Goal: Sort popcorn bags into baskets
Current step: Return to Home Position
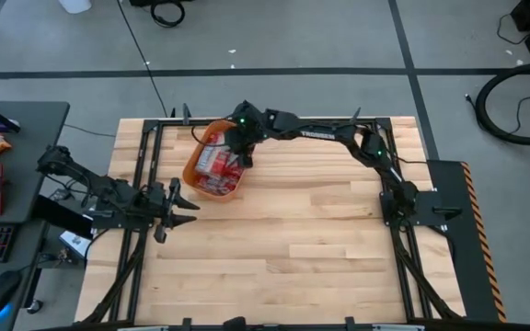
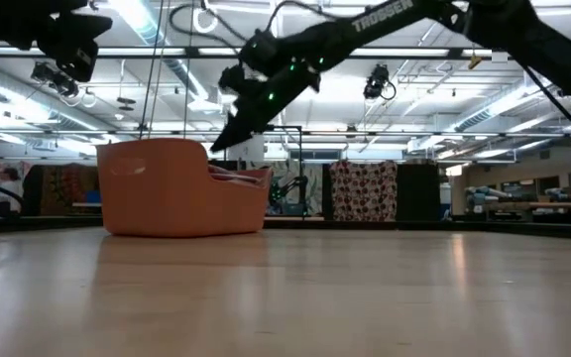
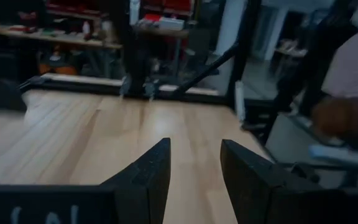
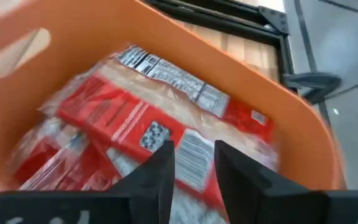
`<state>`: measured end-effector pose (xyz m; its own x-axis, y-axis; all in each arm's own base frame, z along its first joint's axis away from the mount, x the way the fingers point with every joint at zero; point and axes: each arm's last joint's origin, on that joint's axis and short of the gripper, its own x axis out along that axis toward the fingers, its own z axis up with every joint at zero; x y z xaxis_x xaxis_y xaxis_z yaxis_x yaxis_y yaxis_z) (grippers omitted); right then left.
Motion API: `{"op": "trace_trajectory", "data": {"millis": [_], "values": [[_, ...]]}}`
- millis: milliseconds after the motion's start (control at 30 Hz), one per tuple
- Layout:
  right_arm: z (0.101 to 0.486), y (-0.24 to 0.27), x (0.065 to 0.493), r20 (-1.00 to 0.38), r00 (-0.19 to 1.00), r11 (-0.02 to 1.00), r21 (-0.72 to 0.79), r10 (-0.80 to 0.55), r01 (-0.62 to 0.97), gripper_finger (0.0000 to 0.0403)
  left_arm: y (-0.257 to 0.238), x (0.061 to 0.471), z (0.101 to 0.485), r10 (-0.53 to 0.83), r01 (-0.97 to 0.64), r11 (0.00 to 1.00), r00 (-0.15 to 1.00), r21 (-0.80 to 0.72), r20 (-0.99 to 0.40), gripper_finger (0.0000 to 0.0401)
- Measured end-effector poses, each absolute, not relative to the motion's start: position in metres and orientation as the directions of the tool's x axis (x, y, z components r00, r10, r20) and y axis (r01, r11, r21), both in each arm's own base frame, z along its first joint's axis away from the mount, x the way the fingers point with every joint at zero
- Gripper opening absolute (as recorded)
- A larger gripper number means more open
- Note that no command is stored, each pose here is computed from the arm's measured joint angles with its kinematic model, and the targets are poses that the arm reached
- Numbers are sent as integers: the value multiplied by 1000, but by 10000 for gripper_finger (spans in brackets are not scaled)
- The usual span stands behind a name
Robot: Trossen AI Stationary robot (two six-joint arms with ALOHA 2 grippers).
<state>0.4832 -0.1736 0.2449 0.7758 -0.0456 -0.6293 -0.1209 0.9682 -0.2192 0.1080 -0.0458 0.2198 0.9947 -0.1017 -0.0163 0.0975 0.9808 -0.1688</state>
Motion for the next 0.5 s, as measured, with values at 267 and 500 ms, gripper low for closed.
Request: {"op": "trace_trajectory", "data": {"millis": [267, 500], "values": [[281, -160, 441, -713, 701, 981, -150, -20, -124, 110, -44, 109, 187, -36, 42, 984, 999, -172, 38, 142], [270, -139, 400, -664, 745, 988, -144, -57, -53, 99, -43, 109, 173, -42, 49, 977, 998, -210, 40, 141]]}}
